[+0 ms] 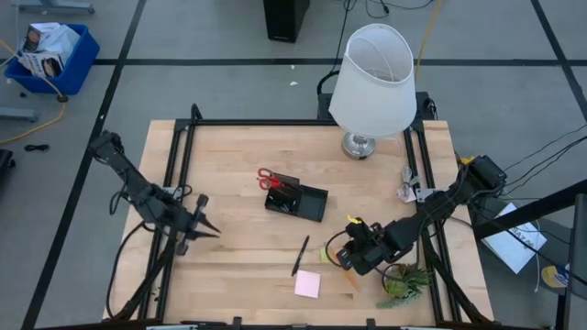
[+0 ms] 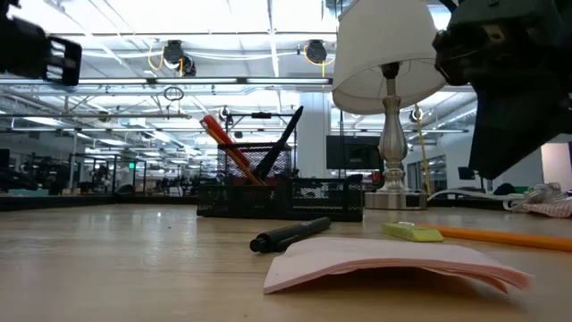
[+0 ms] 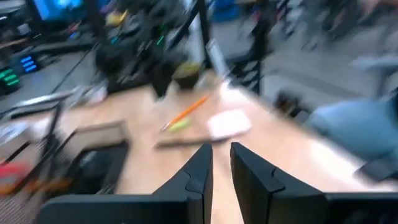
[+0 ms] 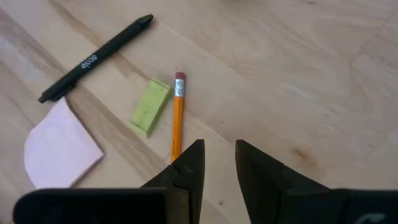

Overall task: Pick and place office supplies into organizer
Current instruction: Put the yellow pencil into the black desk organizer

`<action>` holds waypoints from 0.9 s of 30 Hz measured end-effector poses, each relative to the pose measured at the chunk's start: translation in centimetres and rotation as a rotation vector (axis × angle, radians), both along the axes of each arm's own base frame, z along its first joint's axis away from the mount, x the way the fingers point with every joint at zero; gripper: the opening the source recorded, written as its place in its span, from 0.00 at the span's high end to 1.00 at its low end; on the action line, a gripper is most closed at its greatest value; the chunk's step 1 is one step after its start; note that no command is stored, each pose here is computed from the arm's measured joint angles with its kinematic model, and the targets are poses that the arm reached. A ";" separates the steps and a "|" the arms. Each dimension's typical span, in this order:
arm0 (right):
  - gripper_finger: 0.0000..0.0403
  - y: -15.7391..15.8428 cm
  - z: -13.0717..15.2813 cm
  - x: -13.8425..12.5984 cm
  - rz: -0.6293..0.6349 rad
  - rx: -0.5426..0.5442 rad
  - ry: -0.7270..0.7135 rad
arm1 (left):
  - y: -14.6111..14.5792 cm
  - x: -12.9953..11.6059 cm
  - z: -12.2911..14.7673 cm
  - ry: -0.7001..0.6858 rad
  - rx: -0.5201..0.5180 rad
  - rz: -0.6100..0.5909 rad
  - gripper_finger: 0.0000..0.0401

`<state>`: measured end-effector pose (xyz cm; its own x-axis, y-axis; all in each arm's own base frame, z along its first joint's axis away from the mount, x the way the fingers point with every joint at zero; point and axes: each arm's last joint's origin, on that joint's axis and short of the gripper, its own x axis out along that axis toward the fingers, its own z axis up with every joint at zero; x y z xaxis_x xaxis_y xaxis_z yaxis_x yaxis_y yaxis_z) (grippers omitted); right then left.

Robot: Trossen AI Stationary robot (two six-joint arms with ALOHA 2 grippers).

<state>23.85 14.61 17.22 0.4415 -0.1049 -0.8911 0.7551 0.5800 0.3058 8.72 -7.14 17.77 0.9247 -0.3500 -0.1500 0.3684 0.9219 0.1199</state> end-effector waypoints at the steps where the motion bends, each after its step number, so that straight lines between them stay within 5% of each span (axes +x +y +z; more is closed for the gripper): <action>1: 0.80 0.1 0.0 0.0 0.003 0.001 0.000 | 0.2 -0.1 -0.3 0.021 0.029 0.028 0.84; 11: 0.80 0.4 0.0 -0.2 0.092 -0.014 0.018 | 0.5 -0.2 -1.3 0.094 0.109 0.073 0.84; 27: 0.80 -1.1 0.0 0.4 -0.001 0.056 0.133 | 0.5 -0.2 -1.3 0.094 0.108 0.073 0.84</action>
<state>24.23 13.46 17.24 0.3189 -0.0538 -0.9463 0.7917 0.5640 0.2347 8.54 -6.68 16.46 0.9271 -0.2597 -0.2703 0.3155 0.9301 0.1883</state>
